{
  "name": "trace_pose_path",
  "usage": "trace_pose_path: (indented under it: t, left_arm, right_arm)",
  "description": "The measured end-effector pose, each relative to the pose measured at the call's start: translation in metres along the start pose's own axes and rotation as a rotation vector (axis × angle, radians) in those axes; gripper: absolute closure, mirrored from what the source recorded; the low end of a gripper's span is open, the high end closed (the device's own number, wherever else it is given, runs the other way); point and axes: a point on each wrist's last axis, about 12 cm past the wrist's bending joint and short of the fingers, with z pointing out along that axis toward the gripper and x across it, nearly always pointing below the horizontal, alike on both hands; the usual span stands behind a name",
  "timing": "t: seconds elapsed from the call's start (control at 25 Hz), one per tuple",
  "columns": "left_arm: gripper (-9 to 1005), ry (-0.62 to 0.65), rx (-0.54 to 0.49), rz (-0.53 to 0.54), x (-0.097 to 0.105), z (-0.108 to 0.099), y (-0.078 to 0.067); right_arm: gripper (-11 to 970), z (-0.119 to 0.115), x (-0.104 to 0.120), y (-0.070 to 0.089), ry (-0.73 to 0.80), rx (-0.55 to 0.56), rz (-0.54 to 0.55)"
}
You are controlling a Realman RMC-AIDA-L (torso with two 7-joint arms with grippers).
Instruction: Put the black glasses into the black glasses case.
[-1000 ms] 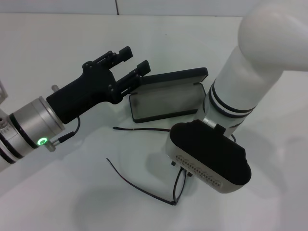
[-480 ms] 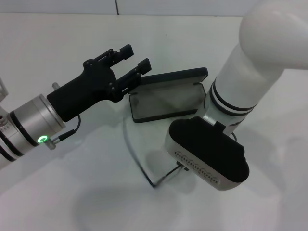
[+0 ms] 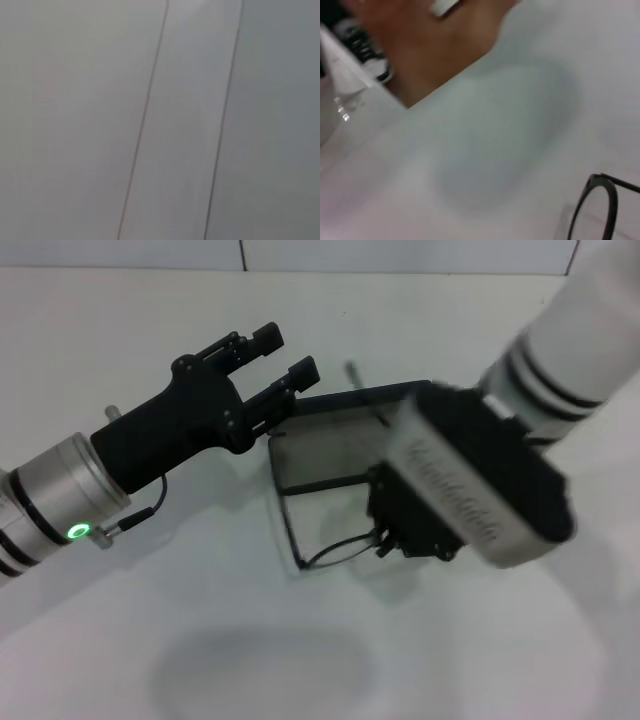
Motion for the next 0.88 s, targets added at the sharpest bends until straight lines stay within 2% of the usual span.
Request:
trace_pose_path:
  t: [0.08,0.12,0.4,0.64,0.88]
  left_arm:
    - [374,-0.006,0.008,0.001,-0.001,0.000,-0.001]
    - [374,-0.018,0.028,0.000,-0.004,-0.002,-0.001]
    - [374,-0.037,0.123,-0.030,-0.022,-0.005,0.001]
    - [373,-0.013,0.265,-0.073,-0.041,0.018,0.004]
    - [374,0.052,0.392,-0.115,-0.060,0.046,0.005]
  right_arm:
    - [881,-0.005,0.004,0.004,-0.016,0.027,0.014]
    - [881,-0.014,0.011,0.015,-0.061,0.088,0.043]
    - [880,-0.030,0.024,0.048,-0.248,0.247,0.092]
    - [880,-0.034,0.043,0.086,-0.384,0.406,0.166]
    - [880,-0.031,0.060,0.110,-0.445,0.600,0.220]
